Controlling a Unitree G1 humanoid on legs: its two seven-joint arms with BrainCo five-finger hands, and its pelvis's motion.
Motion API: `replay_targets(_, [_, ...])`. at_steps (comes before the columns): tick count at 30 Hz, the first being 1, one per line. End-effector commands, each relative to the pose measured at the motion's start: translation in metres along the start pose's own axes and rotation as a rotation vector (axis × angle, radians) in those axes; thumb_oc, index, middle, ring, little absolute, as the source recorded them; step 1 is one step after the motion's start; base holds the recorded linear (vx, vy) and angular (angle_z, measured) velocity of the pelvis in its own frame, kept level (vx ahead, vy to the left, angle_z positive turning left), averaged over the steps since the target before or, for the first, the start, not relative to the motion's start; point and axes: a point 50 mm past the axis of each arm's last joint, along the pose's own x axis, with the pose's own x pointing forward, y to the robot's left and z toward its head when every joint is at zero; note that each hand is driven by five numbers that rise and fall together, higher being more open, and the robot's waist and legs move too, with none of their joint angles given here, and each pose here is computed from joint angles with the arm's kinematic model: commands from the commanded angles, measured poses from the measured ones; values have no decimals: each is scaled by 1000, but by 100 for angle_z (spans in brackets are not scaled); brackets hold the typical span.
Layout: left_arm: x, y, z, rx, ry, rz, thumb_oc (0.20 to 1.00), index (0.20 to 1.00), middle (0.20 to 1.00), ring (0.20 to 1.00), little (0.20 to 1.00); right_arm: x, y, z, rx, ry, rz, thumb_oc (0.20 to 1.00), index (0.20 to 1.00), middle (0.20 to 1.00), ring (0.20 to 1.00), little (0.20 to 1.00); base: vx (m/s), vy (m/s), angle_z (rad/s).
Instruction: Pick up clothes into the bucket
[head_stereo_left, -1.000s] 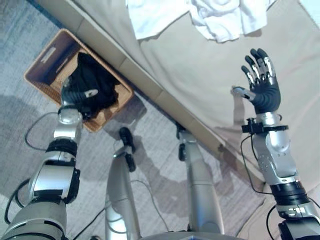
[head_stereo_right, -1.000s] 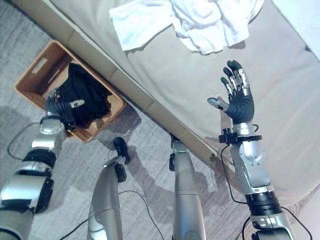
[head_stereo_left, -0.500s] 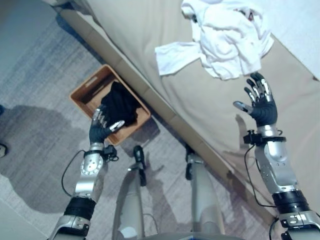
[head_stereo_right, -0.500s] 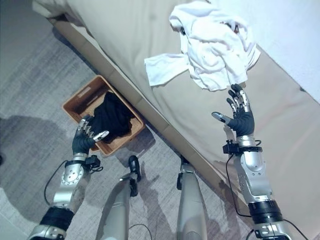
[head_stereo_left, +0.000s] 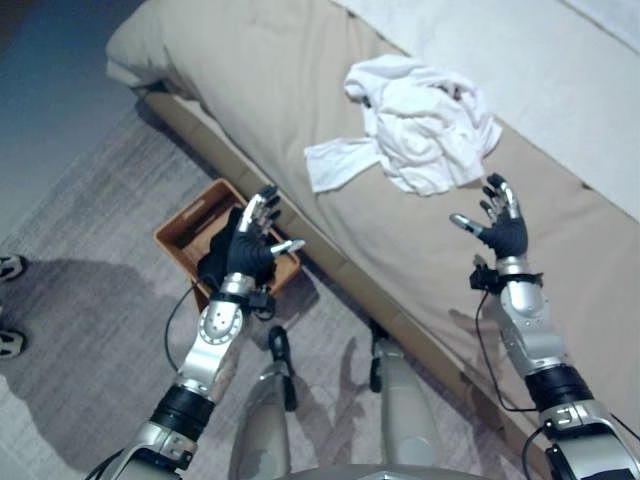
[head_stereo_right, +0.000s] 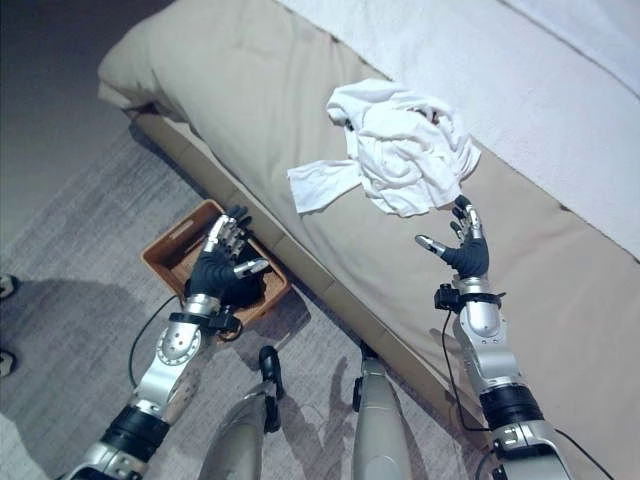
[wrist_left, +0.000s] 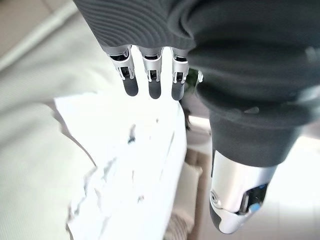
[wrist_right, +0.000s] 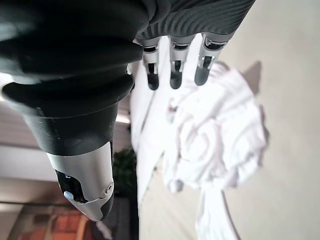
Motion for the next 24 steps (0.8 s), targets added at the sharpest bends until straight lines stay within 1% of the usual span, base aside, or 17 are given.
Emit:
replay_targets(1, [-7, -5, 2, 37, -43, -26, 1000, 1000, 1000, 1000, 1000, 9, 10, 11, -43, -69, -17, 1000, 1000, 1000, 1000, 1000, 78, -25, -9])
replay_targets(2, [-10, -5, -3, 34, -21, -18, 1000, 1000, 1000, 1000, 1000, 9, 13, 7, -76, -57, -17, 1000, 1000, 1000, 1000, 1000, 157, -42, -21])
replay_targets(3, [-18, -2, -11, 25, 21, 8, 1000, 1000, 1000, 1000, 1000, 9, 21, -4, -168, -15, -1, 1000, 1000, 1000, 1000, 1000, 121, -28, -25])
replay_targets(4, [-18, -2, -11, 25, 21, 9, 1000, 1000, 1000, 1000, 1000, 9, 22, -4, -169, -16, 0, 1000, 1000, 1000, 1000, 1000, 114, -34, -25])
replay_targets(5, [-23, 1, -16, 25, 46, 24, 1000, 1000, 1000, 1000, 1000, 11, 27, -6, -259, -8, 26, 1000, 1000, 1000, 1000, 1000, 57, -23, -27])
replay_targets(7, [-34, 6, -23, 46, 86, 41, 1000, 1000, 1000, 1000, 1000, 17, 36, -8, -376, -12, 56, 1000, 1000, 1000, 1000, 1000, 59, -16, -30])
replay_targets(11, [-42, 9, -31, 65, 132, 60, 1000, 1000, 1000, 1000, 1000, 29, 42, 0, -449, -53, 58, 1000, 1000, 1000, 1000, 1000, 3, -20, -21])
replay_targets(13, [-45, 11, -36, 92, 156, 64, 1000, 1000, 1000, 1000, 1000, 39, 40, 8, -495, -82, 22, 1000, 1000, 1000, 1000, 1000, -75, -19, -12])
replay_targets(15, [-45, 13, -35, 117, 156, 71, 1000, 1000, 1000, 1000, 1000, 53, 33, 25, -523, -142, -53, 1000, 1000, 1000, 1000, 1000, -109, -22, -11])
replay_targets(16, [-45, 13, -35, 117, 155, 71, 1000, 1000, 1000, 1000, 1000, 53, 33, 26, -524, -143, -54, 1000, 1000, 1000, 1000, 1000, -81, -27, -6])
replay_targets(19, [-43, 12, -30, 133, 133, 73, 1000, 1000, 1000, 1000, 1000, 64, 24, 41, -548, -191, -139, 1000, 1000, 1000, 1000, 1000, -82, -21, 4])
replay_targets(23, [-35, 14, -17, 155, 67, 81, 1000, 1000, 1000, 1000, 1000, 79, 8, 68, -627, -279, -225, 1000, 1000, 1000, 1000, 1000, -134, -20, 16])
replay_targets(24, [-31, 13, -10, 172, 29, 80, 1000, 1000, 1000, 1000, 1000, 90, 3, 85, -631, -312, -268, 1000, 1000, 1000, 1000, 1000, -106, -35, 17])
